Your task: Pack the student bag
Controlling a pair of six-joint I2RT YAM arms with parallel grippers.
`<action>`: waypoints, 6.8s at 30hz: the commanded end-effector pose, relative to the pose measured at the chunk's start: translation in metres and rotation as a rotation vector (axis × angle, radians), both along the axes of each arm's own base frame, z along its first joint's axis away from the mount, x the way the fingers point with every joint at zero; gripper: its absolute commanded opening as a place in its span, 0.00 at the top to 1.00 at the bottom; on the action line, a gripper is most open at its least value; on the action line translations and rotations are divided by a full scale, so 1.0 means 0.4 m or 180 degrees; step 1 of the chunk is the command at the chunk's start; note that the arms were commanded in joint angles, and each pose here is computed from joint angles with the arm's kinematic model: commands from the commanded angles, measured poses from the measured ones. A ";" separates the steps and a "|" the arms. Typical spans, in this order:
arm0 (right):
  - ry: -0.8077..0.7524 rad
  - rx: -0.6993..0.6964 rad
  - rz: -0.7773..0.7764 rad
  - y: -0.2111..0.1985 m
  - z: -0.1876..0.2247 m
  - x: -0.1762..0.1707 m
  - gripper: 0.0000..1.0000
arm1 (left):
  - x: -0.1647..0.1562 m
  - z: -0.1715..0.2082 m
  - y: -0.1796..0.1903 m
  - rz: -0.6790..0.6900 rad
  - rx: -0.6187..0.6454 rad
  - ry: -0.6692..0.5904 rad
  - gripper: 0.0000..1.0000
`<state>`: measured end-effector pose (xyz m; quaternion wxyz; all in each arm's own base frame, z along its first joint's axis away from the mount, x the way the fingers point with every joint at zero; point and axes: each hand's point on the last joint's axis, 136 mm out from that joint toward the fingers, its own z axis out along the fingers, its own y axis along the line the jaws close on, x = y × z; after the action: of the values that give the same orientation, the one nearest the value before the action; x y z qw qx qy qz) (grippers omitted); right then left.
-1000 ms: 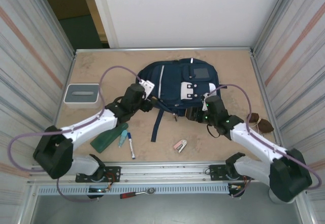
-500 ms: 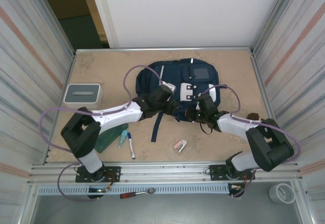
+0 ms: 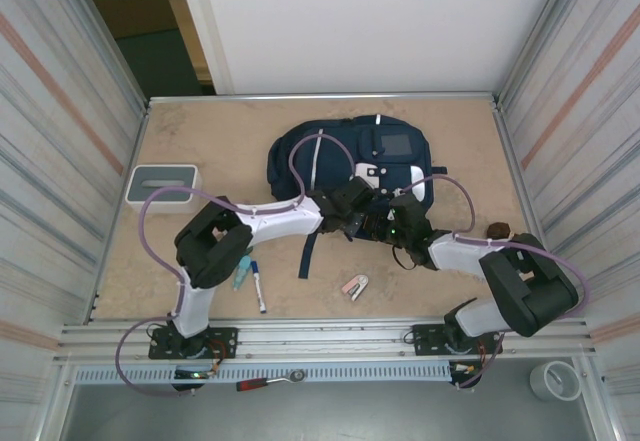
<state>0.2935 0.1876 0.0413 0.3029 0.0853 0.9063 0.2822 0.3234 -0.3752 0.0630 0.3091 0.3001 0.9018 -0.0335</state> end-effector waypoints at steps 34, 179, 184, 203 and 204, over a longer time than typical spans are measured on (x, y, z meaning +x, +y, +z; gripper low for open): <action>0.0662 -0.0493 -0.0106 -0.085 -0.163 -0.113 0.84 | 0.115 0.123 -0.011 -0.0166 -0.0152 -0.0475 0.96; 0.0316 0.0093 -0.1024 -0.266 0.099 0.094 1.00 | 0.072 0.182 0.241 0.0252 -0.0526 -0.0561 1.00; 0.0304 -0.0156 -0.0990 -0.284 0.092 0.080 1.00 | 0.097 0.218 0.300 0.0394 -0.0593 -0.0621 1.00; 0.0293 -0.0577 -0.0712 -0.264 0.096 0.064 1.00 | 0.137 0.229 0.397 0.0432 0.0548 -0.0973 1.00; 0.0279 -0.0558 -0.0758 -0.277 0.101 0.061 1.00 | 0.144 0.230 0.419 0.0494 0.0592 -0.0984 1.00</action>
<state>0.3267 0.1491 0.1042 0.2961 0.1129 0.9049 0.2842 0.3407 -0.3079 0.1494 0.4148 0.3229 0.8464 -0.0846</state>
